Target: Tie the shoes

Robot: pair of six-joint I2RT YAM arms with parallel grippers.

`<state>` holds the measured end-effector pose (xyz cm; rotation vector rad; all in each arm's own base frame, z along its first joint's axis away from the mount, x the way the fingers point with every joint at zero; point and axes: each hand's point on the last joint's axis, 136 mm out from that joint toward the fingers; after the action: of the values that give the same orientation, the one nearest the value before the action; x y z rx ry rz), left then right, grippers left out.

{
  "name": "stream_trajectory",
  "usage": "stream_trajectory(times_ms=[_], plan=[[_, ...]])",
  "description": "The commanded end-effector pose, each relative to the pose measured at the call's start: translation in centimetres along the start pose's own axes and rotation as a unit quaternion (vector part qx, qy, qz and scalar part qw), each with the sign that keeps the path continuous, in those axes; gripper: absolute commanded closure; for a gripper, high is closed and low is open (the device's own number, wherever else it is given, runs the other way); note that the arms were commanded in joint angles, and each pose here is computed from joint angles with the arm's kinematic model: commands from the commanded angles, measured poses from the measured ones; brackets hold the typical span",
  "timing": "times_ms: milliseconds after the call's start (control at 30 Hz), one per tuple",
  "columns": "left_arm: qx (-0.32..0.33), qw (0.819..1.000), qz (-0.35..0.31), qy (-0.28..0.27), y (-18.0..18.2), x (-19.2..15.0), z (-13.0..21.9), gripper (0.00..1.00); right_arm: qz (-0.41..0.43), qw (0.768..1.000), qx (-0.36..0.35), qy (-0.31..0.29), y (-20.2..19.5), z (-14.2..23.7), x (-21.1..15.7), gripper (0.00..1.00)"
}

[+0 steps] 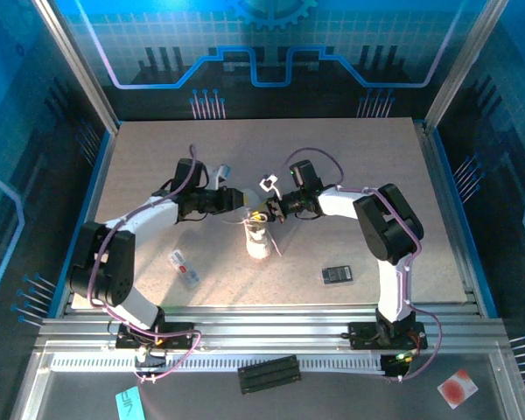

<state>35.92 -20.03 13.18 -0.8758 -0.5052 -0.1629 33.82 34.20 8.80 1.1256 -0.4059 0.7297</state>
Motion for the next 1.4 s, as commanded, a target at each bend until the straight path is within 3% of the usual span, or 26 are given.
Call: stream_trajectory(times_ms=[0, 567, 833, 1000, 1133, 1200, 1367], plan=[[-0.025, 0.999, -0.009, 0.031, -0.8, -0.6, -0.1, 0.68, 0.024, 1.0, 0.001, 0.002, 1.1, 0.1, 0.3, 0.98], [-0.031, 0.997, 0.004, 0.07, -0.4, -2.1, -2.9, 0.65, 0.028, 1.0, -0.001, 0.004, 1.3, 0.1, 0.6, 0.98], [-0.02, 0.997, 0.008, 0.078, 0.2, -2.7, -3.2, 0.76, 0.027, 1.0, -0.003, 0.003, 1.4, 0.1, 0.8, 0.98], [-0.015, 0.996, 0.009, 0.083, 0.4, -3.1, -3.1, 0.79, 0.026, 1.0, -0.008, 0.0, 1.3, 0.2, 1.0, 0.98], [-0.009, 0.997, 0.01, 0.08, 0.5, -3.0, -3.1, 0.95, 0.03, 0.999, -0.015, -0.007, 1.4, 0.4, 1.4, 0.97], [-0.006, 0.997, 0.009, 0.079, 0.5, -2.9, -3.0, 1.0, 0.028, 0.999, -0.018, -0.012, 1.4, 0.7, 1.8, 0.93], [0.006, 0.998, 0.002, 0.064, 0.4, -2.2, -2.6, 1.0, 0.014, 0.999, -0.035, -0.037, 1.8, 2.8, 3.1, 0.6]])
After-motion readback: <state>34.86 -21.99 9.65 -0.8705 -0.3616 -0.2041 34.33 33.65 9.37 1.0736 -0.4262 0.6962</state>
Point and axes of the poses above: each hand's point on the last joint's axis, 136 mm out from that joint toward the fingers, its own z axis back along the fingers, its own y axis along the line the jaws close on, x = y × z, and after that the axes turned 7 degrees about -z, right-handed
